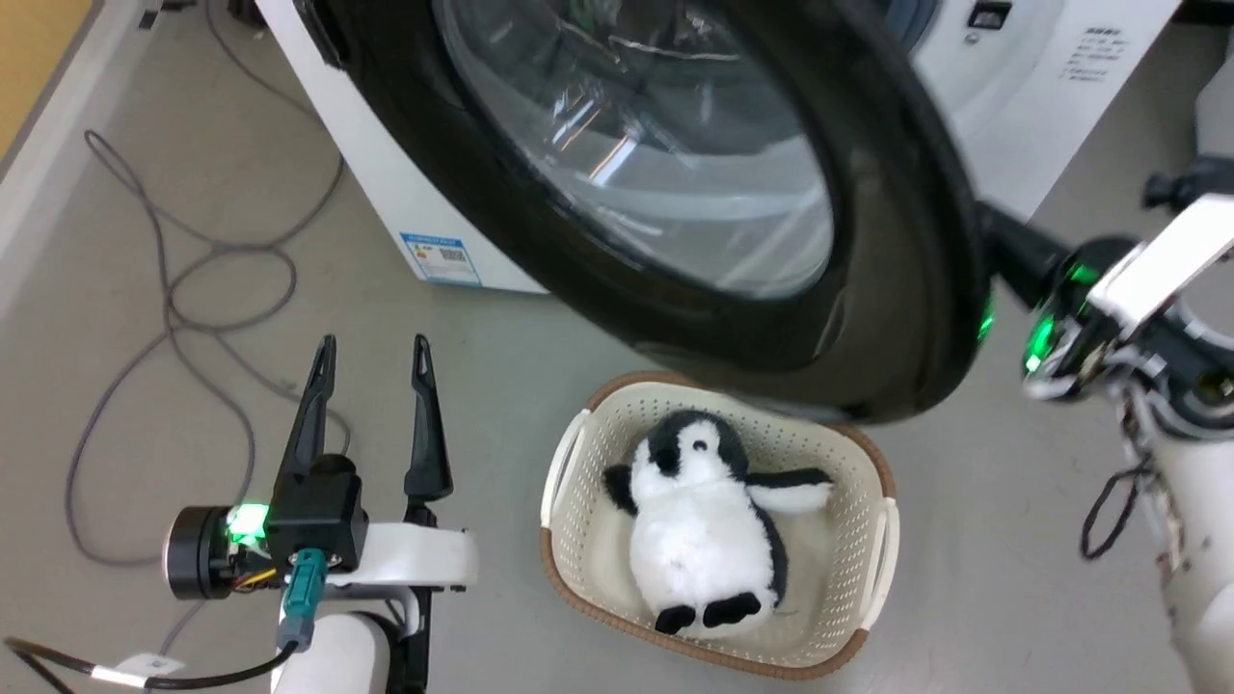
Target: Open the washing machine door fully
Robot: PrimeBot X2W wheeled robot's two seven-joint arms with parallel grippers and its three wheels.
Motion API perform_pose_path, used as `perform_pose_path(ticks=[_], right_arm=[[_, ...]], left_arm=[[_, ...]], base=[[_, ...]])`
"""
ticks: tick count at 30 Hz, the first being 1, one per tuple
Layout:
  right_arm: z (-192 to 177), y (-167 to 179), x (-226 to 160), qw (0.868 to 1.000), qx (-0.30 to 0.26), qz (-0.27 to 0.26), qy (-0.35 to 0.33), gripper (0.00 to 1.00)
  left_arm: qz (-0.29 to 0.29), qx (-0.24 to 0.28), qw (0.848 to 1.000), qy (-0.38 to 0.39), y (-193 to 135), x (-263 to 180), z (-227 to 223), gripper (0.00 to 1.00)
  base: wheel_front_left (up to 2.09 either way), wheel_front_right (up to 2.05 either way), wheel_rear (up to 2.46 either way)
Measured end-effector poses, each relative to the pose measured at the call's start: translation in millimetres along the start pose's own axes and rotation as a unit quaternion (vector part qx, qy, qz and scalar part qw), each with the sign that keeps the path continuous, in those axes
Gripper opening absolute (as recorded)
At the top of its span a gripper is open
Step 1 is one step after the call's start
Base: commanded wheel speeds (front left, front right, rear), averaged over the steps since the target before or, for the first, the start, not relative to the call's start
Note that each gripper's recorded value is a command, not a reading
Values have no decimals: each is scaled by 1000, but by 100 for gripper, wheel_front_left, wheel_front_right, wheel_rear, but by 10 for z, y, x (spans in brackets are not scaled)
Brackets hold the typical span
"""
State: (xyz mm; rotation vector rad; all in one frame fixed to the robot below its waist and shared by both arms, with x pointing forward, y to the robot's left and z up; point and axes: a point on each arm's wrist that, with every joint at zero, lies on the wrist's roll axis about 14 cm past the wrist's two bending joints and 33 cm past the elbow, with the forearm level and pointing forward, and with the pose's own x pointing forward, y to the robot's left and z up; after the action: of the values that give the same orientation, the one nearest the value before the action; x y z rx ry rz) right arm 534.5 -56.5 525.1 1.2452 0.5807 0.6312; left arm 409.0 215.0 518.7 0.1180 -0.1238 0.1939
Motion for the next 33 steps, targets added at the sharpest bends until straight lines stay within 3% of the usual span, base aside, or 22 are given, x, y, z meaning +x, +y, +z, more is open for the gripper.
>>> perform_pose_path(ticks=[13,26,33], right_arm=[[-861,193,-226,995,-7,27,97,0],[-1770,211,-533,985,38,40,166,0],[-2061,311,-668,981,55,55,178,0]], left_arm=[[-7,-4,1000,-3,21,-191,72,100],[-6,-8,1000,-9,74,-382,151,100],[-9,-9,1000,-12,72,-444,181,100]], base=[[0,0,0],[0,0,0],[0,0,0]])
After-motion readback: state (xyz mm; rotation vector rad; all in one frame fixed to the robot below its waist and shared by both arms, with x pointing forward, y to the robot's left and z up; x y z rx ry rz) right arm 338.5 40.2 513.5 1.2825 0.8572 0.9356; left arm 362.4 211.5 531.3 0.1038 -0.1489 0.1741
